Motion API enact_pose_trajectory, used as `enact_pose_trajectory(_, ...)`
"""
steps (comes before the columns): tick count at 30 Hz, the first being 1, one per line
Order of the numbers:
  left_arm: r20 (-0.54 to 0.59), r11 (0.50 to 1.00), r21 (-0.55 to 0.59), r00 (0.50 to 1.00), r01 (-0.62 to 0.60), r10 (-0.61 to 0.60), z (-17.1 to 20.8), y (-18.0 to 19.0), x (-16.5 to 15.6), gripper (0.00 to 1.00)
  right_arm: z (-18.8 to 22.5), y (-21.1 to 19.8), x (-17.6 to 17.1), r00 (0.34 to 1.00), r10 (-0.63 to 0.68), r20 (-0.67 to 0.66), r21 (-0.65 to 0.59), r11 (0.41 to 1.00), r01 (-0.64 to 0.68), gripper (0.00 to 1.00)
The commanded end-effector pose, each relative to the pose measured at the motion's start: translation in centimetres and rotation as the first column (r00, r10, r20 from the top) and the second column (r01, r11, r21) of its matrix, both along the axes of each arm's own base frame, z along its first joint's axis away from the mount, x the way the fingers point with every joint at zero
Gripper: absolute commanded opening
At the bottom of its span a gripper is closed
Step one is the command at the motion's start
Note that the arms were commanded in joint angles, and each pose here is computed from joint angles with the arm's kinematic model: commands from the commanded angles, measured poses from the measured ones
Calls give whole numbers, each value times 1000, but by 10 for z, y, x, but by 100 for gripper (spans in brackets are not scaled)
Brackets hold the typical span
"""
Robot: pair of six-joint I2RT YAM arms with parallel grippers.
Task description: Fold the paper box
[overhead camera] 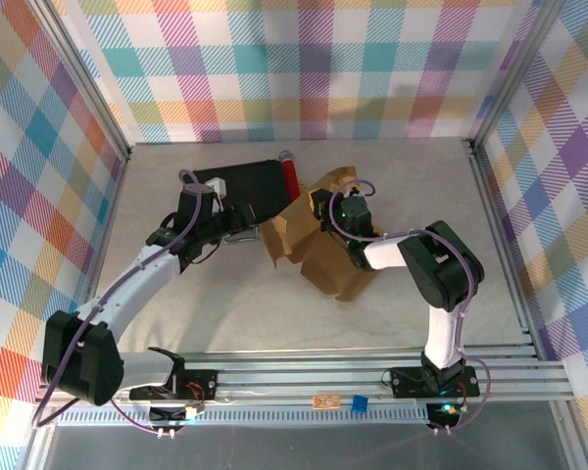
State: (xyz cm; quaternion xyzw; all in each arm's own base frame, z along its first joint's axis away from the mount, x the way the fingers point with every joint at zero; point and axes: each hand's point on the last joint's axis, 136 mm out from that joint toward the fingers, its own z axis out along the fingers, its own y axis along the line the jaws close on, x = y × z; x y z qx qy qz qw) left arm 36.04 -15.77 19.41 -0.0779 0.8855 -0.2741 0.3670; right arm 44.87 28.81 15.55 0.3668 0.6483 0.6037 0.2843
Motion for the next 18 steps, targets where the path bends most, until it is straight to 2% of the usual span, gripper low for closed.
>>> enact_pose_trajectory(1,11,978,28,978,207,-208,-13,-18,-9,37,24,4,-7,994,61,87,33,997,-64,0)
enact_pose_trajectory(4,-10,954,64,956,292,-292,-34,-25,-10,32,23,2,-5,995,65,80,44,997,-68,0)
enact_pose_trajectory(8,-14,924,80,928,373,-373,-60,-33,-11,32,26,1,-3,996,65,63,34,997,-67,0)
enact_pose_trajectory(13,29,871,73,872,485,-488,-70,-53,-21,35,29,3,2,996,67,56,44,997,-69,0)
enact_pose_trajectory(18,47,841,74,840,536,-540,-70,-63,-32,37,32,6,6,996,70,48,40,997,-72,0)
